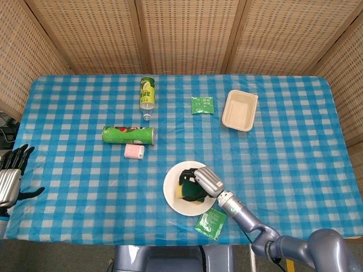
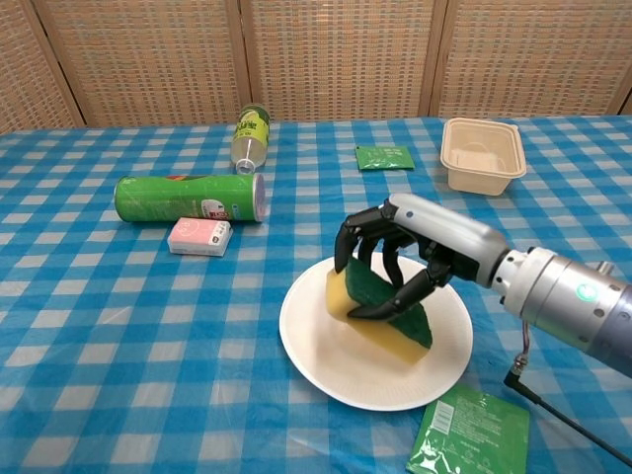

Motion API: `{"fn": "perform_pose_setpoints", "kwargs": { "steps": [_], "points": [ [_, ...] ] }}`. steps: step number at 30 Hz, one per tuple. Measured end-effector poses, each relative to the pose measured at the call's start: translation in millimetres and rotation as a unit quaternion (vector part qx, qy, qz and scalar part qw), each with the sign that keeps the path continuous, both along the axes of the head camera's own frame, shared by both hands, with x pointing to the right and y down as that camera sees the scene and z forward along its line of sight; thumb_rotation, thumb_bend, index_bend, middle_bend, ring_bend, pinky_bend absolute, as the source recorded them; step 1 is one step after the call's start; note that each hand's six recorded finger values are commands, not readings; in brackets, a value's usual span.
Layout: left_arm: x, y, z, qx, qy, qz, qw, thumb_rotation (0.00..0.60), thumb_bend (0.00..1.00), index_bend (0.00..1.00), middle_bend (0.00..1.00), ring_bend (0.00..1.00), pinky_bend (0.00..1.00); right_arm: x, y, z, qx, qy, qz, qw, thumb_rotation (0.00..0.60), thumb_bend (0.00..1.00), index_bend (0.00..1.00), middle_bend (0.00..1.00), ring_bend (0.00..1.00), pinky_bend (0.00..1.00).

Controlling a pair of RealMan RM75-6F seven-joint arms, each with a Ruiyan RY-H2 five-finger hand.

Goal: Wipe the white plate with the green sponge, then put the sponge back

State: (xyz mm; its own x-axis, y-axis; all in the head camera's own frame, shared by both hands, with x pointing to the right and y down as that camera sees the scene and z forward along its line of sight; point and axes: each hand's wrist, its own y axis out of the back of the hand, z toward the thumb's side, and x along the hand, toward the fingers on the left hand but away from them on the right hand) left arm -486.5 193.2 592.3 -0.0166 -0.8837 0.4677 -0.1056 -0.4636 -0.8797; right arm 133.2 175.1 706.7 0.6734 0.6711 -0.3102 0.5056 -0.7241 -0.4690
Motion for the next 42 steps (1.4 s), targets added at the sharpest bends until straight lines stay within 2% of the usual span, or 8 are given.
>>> {"fn": "perform_pose_setpoints", "kwargs": {
  "steps": [4,8,15,18,22,25,32,42],
  "points": [
    [1,0,-1,0.001,0.002,0.001,1.0,0.6,0.0,0.0,0.0,0.0,0.0,12,-15,-19,0.035,-0.021,0.028,0.9988,0.6,0.38,0.54,0.59,0.51,0.68],
    [2,2,0,-0.001,0.002,0.004,1.0,0.6,0.0,0.0,0.0,0.0,0.0,32,-31,-30,0.086,-0.007,0.054,0.9948,0.6,0.38,0.54,0.58,0.51,0.68],
    [7,3,0,0.0,0.002,0.011,0.9999,0.6,0.0,0.0,0.0,0.0,0.0,75,-57,-28,0.181,0.113,0.072,0.9743,0.6,0.38,0.54,0.58,0.51,0.68],
    [8,3,0,0.0,0.001,0.013,0.9999,0.6,0.0,0.0,0.0,0.0,0.0,92,-63,-18,0.18,0.166,0.075,0.9666,0.6,0.29,0.48,0.5,0.48,0.6],
    [10,4,1,-0.001,0.0,0.015,0.9999,0.6,0.0,0.0,0.0,0.0,0.0,110,-64,-1,0.166,0.244,0.06,0.9534,0.6,0.02,0.16,0.2,0.27,0.41],
    [10,4,1,-0.002,-0.001,0.015,0.9999,0.6,0.0,0.0,0.0,0.0,0.0,120,-63,8,0.15,0.286,0.045,0.9454,0.6,0.0,0.05,0.07,0.15,0.31],
    [10,3,1,-0.001,0.001,0.013,0.9999,0.6,0.0,0.0,0.0,0.0,0.0,120,-61,2,0.133,0.299,0.043,0.944,0.6,0.0,0.04,0.05,0.12,0.26],
    [8,1,-1,0.004,0.005,0.012,0.9999,0.6,0.0,0.0,0.0,0.0,0.0,143,-49,-52,0.186,0.251,0.08,0.9465,0.6,0.0,0.05,0.03,0.02,0.09]
  ]
}}
